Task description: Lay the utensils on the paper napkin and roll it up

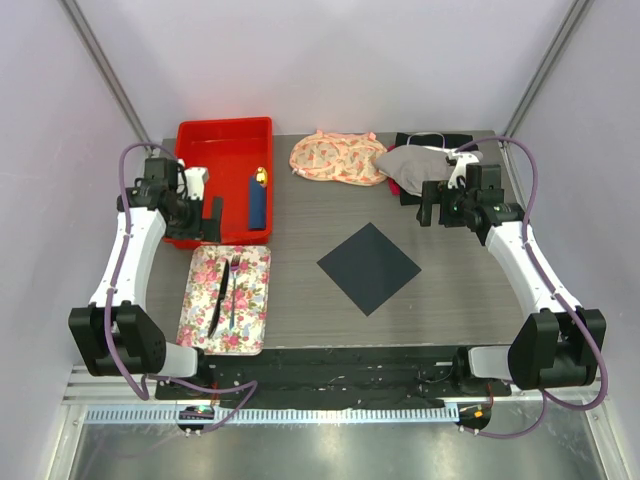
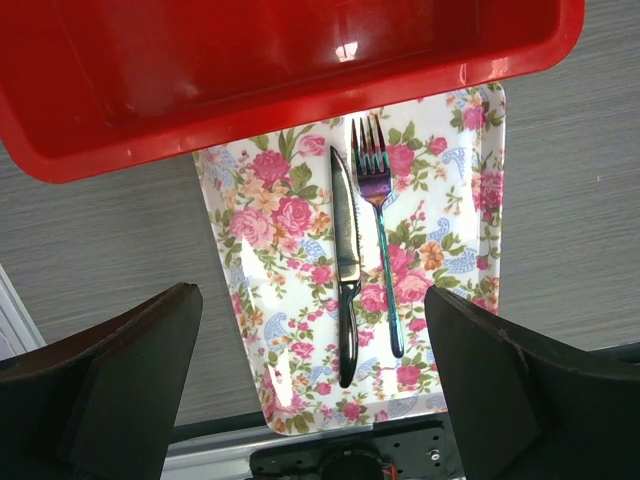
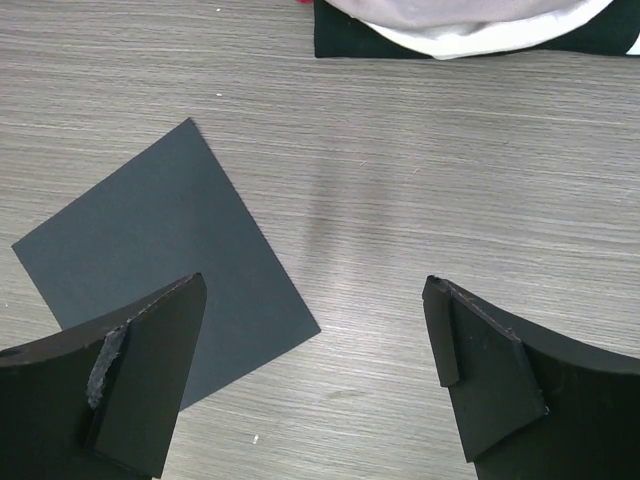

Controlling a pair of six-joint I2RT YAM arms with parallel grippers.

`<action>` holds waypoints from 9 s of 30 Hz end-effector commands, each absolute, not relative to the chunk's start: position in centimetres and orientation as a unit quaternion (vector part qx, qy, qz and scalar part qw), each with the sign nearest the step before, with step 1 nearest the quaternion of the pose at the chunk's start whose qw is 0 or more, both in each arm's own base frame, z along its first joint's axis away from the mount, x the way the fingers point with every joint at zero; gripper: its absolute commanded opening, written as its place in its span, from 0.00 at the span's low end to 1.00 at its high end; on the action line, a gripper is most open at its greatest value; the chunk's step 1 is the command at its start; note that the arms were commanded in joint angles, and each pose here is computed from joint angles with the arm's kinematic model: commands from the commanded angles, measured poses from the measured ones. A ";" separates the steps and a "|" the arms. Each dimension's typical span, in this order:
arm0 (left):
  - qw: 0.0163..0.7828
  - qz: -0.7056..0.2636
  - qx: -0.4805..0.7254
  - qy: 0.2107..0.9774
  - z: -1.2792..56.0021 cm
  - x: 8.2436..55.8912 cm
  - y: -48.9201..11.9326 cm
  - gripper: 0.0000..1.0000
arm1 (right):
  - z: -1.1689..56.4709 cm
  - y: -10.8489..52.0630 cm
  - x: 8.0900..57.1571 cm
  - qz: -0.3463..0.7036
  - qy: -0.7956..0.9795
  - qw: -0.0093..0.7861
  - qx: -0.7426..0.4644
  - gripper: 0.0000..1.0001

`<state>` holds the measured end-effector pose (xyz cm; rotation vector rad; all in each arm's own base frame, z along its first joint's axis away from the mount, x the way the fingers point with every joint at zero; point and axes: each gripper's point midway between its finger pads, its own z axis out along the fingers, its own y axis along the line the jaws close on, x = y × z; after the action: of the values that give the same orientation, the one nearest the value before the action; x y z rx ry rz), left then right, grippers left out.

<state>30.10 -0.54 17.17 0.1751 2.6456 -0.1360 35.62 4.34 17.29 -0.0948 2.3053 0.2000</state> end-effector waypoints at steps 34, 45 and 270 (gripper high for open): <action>0.030 0.001 0.312 0.949 2.6 21.3 -2.0 0.67 | 15.0 3.9 35.3 0.060 0.922 0.379 -0.048 1.00; 0.016 0.024 0.305 0.952 0.2 21.7 -1.7 0.45 | 14.9 3.6 35.1 0.051 0.923 0.379 -0.048 1.00; 0.118 -0.013 0.027 0.993 6.9 26.8 -5.9 0.41 | 16.1 17.2 30.7 0.139 0.918 0.316 -0.197 0.79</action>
<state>24.53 -6.27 7.68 0.1524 2.9030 -0.0405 29.81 17.19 15.35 -0.5458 2.4488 0.3786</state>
